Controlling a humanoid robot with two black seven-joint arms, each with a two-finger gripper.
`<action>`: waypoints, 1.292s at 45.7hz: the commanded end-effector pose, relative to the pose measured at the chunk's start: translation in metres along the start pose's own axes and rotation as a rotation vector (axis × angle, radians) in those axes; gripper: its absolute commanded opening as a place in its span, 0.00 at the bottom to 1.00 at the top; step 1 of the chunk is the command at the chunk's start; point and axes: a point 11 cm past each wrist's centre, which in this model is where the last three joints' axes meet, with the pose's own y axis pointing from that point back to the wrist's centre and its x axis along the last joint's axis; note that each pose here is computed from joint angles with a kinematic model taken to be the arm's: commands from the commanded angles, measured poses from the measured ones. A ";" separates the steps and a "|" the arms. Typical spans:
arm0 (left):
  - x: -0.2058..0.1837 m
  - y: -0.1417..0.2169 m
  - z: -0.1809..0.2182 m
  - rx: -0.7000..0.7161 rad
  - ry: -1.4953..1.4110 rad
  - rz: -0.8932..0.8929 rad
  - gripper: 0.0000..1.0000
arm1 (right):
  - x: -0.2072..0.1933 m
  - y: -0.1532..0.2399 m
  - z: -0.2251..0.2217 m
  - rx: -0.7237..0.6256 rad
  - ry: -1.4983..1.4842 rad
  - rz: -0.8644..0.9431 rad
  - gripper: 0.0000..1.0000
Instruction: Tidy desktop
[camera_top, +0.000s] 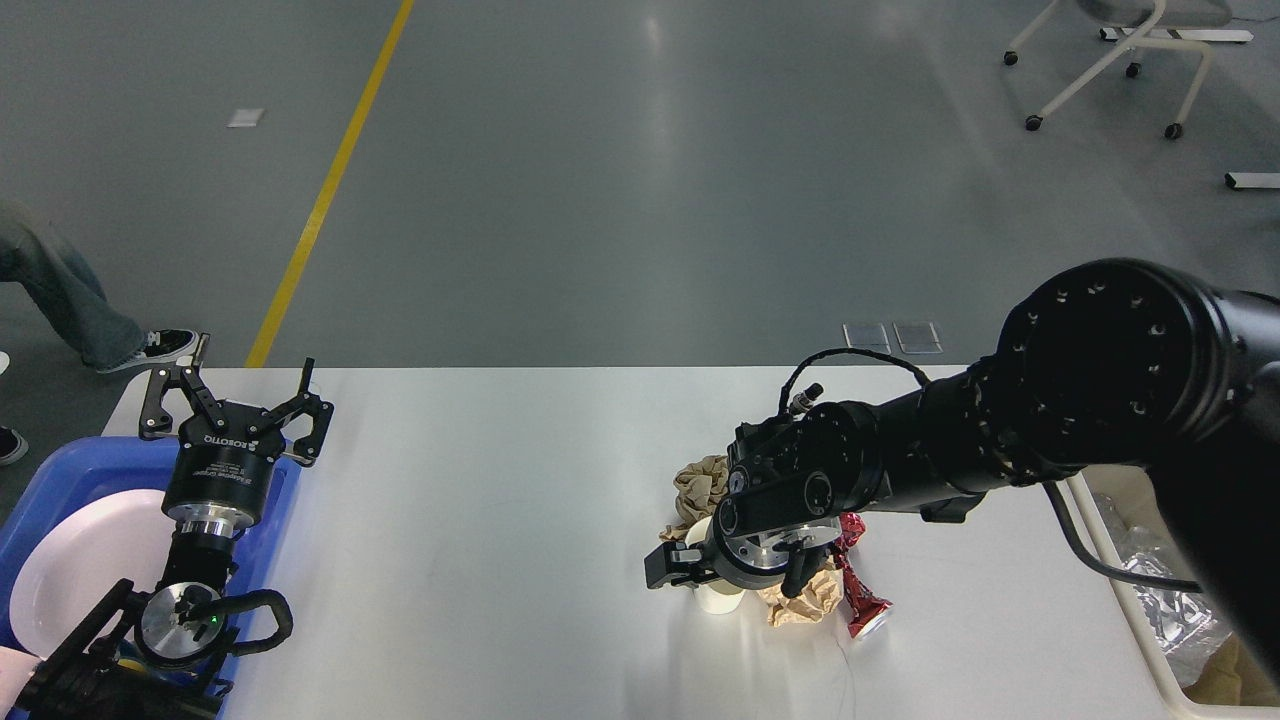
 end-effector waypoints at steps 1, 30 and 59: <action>0.000 0.000 0.000 0.000 0.000 0.000 0.96 | 0.008 0.011 0.000 -0.003 0.009 0.016 0.89; 0.000 0.000 0.000 0.000 0.000 0.000 0.96 | 0.065 0.180 0.023 0.033 0.028 -0.025 0.95; 0.000 0.000 0.000 0.000 0.000 0.000 0.96 | 0.069 0.291 0.026 -0.010 0.054 -0.008 0.98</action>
